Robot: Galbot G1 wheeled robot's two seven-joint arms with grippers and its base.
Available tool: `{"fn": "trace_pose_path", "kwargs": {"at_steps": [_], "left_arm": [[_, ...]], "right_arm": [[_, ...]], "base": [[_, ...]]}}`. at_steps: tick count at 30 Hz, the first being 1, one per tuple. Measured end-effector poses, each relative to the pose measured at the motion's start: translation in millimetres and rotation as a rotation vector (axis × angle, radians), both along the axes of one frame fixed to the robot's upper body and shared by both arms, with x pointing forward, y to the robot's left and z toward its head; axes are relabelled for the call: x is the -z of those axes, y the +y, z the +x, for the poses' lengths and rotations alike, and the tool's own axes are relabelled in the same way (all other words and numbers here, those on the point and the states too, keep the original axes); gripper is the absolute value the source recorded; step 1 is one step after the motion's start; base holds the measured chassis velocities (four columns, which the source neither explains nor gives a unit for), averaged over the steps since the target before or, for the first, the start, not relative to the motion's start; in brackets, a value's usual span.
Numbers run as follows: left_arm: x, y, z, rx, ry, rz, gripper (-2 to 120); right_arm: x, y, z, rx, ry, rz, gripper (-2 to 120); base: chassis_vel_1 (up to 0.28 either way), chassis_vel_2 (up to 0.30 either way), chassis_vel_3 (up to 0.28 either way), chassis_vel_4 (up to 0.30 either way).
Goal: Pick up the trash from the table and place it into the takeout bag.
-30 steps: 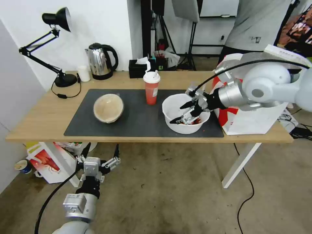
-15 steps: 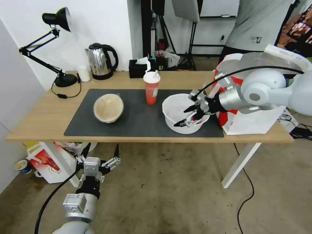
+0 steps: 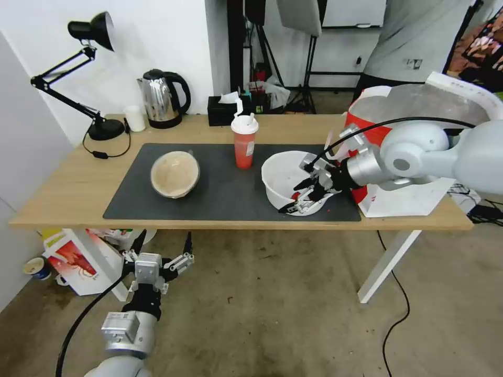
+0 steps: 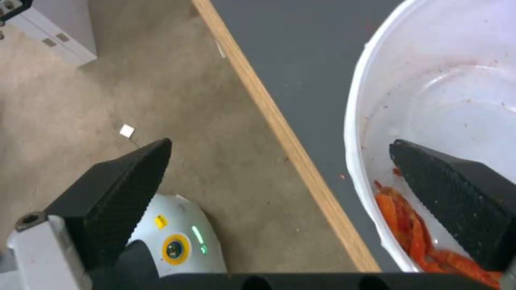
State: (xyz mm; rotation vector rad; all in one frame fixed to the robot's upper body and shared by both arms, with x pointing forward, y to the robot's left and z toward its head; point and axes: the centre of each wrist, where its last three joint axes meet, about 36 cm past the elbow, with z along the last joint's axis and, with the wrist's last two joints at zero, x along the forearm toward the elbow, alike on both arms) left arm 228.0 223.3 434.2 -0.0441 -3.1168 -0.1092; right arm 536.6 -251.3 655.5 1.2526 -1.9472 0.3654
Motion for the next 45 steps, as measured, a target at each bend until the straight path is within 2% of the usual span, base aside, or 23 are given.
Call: {"fn": "trace_pose_path", "kwargs": {"at_steps": [11,14,16,18,21,22,26,27,31,32,35,38,39,45], "left_arm": [[0,0,0,0.0,0.0,0.0,100],[0,0,0,0.0,0.0,0.0,100],[0,0,0,0.0,0.0,0.0,100],[0,0,0,0.0,0.0,0.0,100],[0,0,0,0.0,0.0,0.0,100],[0,0,0,0.0,0.0,0.0,100],[0,0,0,0.0,0.0,0.0,100],[0,0,0,0.0,0.0,0.0,100],[0,0,0,0.0,0.0,0.0,100],[0,0,0,0.0,0.0,0.0,100],[0,0,0,0.0,0.0,0.0,100],[0,0,0,0.0,0.0,0.0,100],[0,0,0,0.0,0.0,0.0,100],[0,0,0,0.0,0.0,0.0,100]], "right_arm": [[7,6,4,-0.009,0.008,-0.003,100],[7,7,5,-0.011,0.008,-0.001,95],[6,7,5,-0.011,0.009,0.002,86],[6,7,5,-0.011,0.009,0.003,86],[7,4,5,-0.006,0.013,0.008,67],[7,4,5,-0.006,0.013,0.008,67],[9,1,4,-0.002,0.017,0.01,51],[9,1,4,-0.002,0.017,0.01,51],[11,1,4,-0.002,0.021,0.011,34],[11,1,4,-0.002,0.021,0.011,34],[13,1,4,-0.002,0.026,0.012,17],[13,1,4,-0.003,0.028,0.014,10],[14,1,4,-0.003,0.032,0.014,2],[15,0,5,-0.003,0.037,0.015,0]], "base": [[0.0,0.0,0.0,0.0],[0.0,0.0,0.0,0.0],[0.0,0.0,0.0,0.0],[0.0,0.0,0.0,0.0],[0.0,0.0,0.0,0.0],[0.0,0.0,0.0,0.0],[0.0,0.0,0.0,0.0],[0.0,0.0,0.0,0.0],[0.0,0.0,0.0,0.0],[0.0,0.0,0.0,0.0],[0.0,0.0,0.0,0.0],[0.0,0.0,0.0,0.0],[0.0,0.0,0.0,0.0],[0.0,0.0,0.0,0.0]]}}
